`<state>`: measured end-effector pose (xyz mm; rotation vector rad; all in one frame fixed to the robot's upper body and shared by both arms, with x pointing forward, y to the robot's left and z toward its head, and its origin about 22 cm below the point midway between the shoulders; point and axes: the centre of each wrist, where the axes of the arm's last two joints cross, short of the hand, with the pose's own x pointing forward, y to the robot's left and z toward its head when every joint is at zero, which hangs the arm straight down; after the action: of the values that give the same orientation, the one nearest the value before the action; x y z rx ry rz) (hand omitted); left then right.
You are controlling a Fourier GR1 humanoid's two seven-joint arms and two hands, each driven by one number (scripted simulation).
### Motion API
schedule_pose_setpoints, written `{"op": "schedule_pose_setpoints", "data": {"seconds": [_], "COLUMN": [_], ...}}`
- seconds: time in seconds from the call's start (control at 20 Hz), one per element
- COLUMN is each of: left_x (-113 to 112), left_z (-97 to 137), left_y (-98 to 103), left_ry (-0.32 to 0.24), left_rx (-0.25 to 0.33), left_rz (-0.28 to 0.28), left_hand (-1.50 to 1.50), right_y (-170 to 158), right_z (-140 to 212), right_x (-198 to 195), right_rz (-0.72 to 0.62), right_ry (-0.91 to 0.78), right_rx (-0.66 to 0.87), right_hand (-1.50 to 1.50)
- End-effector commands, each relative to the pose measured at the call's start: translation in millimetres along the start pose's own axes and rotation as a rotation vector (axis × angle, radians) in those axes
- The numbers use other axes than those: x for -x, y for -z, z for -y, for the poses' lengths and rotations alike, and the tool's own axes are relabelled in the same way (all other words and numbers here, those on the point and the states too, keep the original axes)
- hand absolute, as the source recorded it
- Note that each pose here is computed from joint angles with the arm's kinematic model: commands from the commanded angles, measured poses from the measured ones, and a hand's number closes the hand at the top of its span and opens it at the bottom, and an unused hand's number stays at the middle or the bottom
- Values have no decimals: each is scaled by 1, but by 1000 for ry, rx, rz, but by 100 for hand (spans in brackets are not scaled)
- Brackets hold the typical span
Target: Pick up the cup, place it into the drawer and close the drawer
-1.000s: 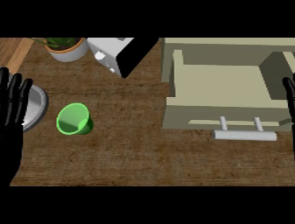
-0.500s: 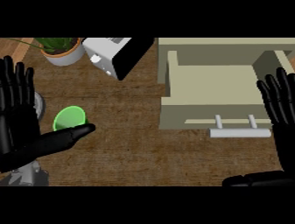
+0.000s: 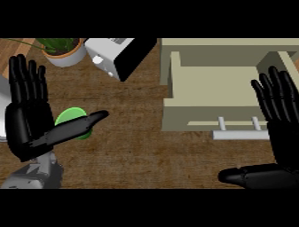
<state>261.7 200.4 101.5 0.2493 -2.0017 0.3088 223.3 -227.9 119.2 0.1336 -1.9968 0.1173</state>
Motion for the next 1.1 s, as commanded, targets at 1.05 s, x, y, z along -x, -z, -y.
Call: {"op": "schedule_pose_setpoints", "data": {"seconds": [1.05], "left_x": [47], "left_z": [-28], "left_y": [-13], "left_ry": [59], "left_rx": [-109], "left_rz": [-157], "left_hand": [-150], "right_y": [15], "right_z": [3], "right_x": [-11], "right_rz": [38], "right_ry": [6], "right_rx": [14], "right_hand": [-150]}}
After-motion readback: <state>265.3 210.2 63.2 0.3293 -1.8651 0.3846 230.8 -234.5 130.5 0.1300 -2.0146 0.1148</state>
